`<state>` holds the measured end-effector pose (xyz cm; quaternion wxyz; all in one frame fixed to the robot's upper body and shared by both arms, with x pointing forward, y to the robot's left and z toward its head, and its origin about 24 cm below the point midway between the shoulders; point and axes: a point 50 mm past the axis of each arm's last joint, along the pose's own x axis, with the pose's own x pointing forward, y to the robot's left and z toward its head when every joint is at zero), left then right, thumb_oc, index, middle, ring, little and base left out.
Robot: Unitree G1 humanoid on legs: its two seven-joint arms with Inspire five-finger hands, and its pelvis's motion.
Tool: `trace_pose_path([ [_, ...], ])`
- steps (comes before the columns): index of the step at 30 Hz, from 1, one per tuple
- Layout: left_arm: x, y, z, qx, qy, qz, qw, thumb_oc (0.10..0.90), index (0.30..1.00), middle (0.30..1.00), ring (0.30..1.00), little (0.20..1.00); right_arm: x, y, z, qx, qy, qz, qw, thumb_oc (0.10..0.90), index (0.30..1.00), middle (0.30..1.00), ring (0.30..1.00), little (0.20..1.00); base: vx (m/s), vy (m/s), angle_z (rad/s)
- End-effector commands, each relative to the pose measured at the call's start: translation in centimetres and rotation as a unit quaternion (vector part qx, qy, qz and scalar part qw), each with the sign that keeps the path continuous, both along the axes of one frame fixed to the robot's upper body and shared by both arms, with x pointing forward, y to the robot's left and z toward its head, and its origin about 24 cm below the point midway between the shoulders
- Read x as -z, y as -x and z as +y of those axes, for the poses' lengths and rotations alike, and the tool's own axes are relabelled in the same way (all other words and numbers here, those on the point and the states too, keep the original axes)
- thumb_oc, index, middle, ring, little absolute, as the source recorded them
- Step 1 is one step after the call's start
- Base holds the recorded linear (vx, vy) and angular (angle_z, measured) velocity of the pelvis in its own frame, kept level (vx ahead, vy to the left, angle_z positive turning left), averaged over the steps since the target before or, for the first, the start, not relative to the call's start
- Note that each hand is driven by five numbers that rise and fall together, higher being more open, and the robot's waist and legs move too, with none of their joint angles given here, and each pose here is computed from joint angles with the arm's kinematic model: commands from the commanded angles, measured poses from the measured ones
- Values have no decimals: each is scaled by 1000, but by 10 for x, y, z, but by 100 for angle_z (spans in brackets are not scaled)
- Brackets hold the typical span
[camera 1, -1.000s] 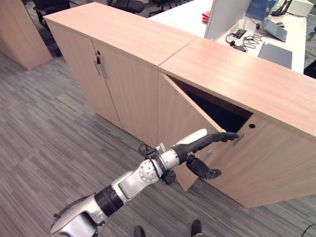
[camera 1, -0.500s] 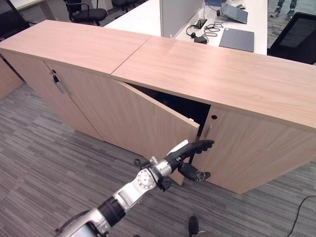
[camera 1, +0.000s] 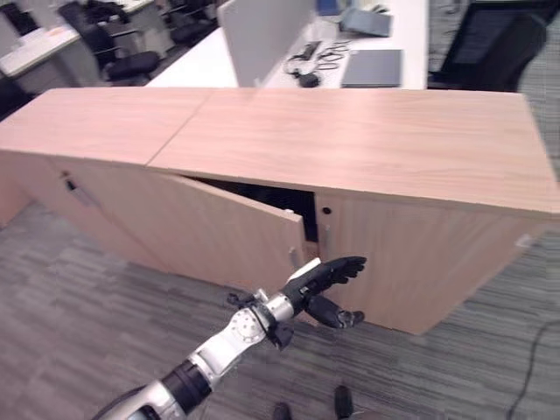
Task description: Put the empty folder in the office cabinet
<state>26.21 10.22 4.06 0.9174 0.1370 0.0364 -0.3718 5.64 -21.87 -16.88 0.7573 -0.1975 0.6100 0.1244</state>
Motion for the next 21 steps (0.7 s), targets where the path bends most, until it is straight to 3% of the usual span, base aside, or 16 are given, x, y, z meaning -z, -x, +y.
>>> trace_pose_path([
  [1, -69, -25, 21, 39, -4, -132, 990, 800, 900, 900, 900, 900, 7, 2, 63, -37, -97, 2, 995, 800, 900, 900, 900, 900, 39, 131, -14],
  [6, -81, -17, 33, 95, -41, -129, 986, 800, 900, 900, 900, 900, 9, 33, 38, -22, -68, 47, 996, 800, 900, 900, 900, 900, 17, 120, -32],
  [7, -86, -7, 33, 126, -16, -116, 985, 800, 900, 900, 900, 900, 8, 57, 22, -26, -46, 80, 995, 800, 900, 900, 900, 900, -2, 97, -27],
  [10, -88, 2, 33, 129, 39, -103, 986, 800, 900, 900, 900, 900, 5, 83, 8, -15, -30, 114, 993, 800, 900, 900, 900, 900, -15, 135, -15],
  [12, -70, 4, 31, 105, 99, -48, 988, 800, 900, 900, 900, 900, 3, 92, 1, 1, -20, 123, 992, 800, 900, 900, 900, 900, -35, 88, -20],
  [15, -64, 6, 30, 93, 123, -32, 988, 800, 900, 900, 900, 900, 3, 93, 0, 6, -18, 123, 992, 800, 900, 900, 900, 900, -24, 47, -12],
  [19, -4, 15, 34, -30, 220, 94, 970, 800, 900, 900, 900, 900, 5, 81, 3, -1, -16, 107, 994, 800, 900, 900, 900, 900, -3, 42, -10],
  [21, 31, 21, 47, -122, 218, 137, 958, 800, 900, 900, 900, 900, 6, 71, 7, 0, -18, 93, 995, 800, 900, 900, 900, 900, -13, 29, -8],
])
